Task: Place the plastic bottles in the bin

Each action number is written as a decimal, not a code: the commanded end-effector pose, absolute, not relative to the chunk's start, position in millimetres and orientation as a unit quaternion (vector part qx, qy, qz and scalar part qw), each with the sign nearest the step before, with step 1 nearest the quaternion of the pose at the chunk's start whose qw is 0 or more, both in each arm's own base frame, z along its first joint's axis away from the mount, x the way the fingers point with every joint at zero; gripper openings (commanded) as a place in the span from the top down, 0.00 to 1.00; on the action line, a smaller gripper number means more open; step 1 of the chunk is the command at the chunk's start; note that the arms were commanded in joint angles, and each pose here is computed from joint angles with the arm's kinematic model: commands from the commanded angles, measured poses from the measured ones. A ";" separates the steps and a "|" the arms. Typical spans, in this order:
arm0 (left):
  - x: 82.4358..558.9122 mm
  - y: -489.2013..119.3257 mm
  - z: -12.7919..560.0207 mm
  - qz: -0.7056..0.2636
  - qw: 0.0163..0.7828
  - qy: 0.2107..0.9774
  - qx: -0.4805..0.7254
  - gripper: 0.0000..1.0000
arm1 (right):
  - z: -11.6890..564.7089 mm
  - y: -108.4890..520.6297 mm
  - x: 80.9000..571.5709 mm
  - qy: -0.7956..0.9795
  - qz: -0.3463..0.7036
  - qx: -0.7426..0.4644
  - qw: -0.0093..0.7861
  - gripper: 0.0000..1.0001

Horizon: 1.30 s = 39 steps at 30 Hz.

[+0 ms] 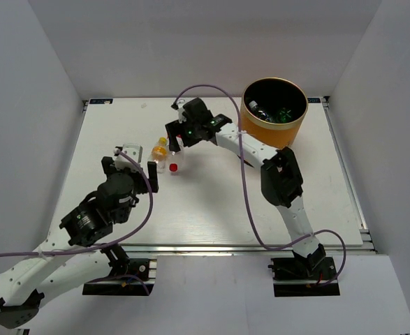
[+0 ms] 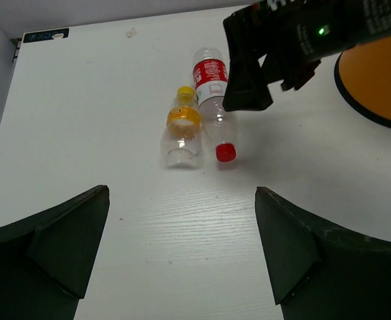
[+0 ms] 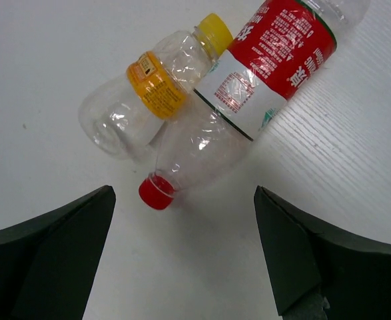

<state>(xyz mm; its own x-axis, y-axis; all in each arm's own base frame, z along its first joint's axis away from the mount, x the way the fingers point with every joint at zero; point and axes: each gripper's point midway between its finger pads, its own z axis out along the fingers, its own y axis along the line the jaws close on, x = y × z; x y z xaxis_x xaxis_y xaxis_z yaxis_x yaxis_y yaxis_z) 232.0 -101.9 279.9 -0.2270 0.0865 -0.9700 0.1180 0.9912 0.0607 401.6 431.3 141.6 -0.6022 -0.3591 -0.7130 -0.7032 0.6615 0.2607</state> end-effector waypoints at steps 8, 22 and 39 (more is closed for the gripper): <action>225.6 -95.9 278.4 -0.025 0.625 0.778 0.057 0.00 | 145.8 456.9 457.1 0.859 0.224 -0.190 0.419 0.10; 223.7 -90.5 277.1 -0.023 0.626 0.778 0.053 0.00 | 101.1 465.9 481.6 0.860 0.202 -0.183 0.432 0.10; 230.6 -110.1 260.9 -0.023 0.607 0.789 0.094 0.00 | 44.0 413.9 478.6 0.893 0.137 -0.166 0.396 0.21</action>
<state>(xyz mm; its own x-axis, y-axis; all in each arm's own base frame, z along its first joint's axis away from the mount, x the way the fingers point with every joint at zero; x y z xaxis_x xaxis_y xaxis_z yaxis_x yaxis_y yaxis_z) 226.7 -99.3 271.1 -0.2231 0.0836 -0.9712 0.1380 0.9890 0.0535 476.1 434.4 30.1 -0.6303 -0.2183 -0.7451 -0.4472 0.8865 0.1186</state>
